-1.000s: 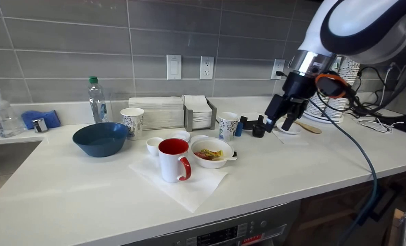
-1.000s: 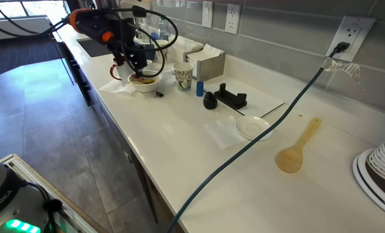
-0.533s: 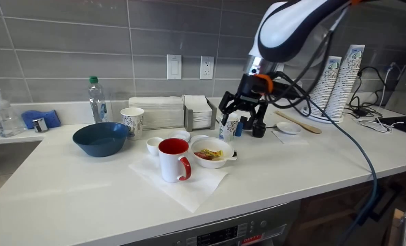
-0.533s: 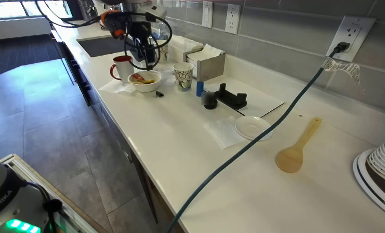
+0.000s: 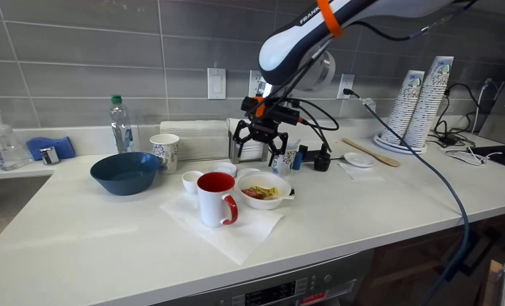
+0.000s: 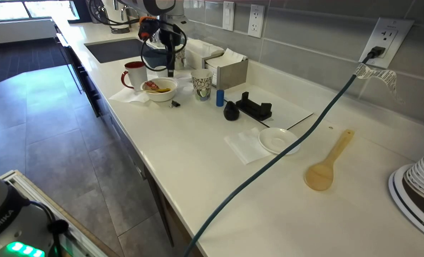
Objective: Move the small mug and put it on the white plate on the right
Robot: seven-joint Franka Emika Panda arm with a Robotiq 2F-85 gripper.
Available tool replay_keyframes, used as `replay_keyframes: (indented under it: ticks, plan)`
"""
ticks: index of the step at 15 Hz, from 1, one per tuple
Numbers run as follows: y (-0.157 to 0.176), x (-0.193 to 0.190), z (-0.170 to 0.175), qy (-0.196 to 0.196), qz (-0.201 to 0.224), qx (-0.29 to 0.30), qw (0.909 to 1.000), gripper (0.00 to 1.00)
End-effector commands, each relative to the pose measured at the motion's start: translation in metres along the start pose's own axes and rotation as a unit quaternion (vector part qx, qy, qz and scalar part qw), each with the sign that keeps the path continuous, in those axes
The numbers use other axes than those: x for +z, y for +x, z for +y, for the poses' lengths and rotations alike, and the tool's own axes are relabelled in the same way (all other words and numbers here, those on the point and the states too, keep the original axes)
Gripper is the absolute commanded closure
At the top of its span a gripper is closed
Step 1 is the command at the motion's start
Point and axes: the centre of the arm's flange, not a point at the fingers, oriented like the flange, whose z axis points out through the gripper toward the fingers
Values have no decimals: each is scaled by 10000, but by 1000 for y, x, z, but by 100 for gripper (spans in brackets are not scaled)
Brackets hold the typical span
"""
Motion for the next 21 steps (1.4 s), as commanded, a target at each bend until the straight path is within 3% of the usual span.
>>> replay_keyframes:
  ticks: [1, 2, 3, 4, 6, 13, 21]
  plan:
    - [15, 14, -60, 52, -440, 883, 9951, 0]
    - [14, 17, -68, 145, -644, 1029, 9925, 0]
    - [12, 18, -70, 510, -837, 881, 9913, 0]
    - [1, 15, -43, 158, -514, 757, 9957, 0]
    - [0, 17, -57, 355, -693, 836, 9934, 0]
    - [4, 17, -59, 412, -713, 871, 9928, 0]
    - [40, 62, -91, 455, -780, 465, 9948, 0]
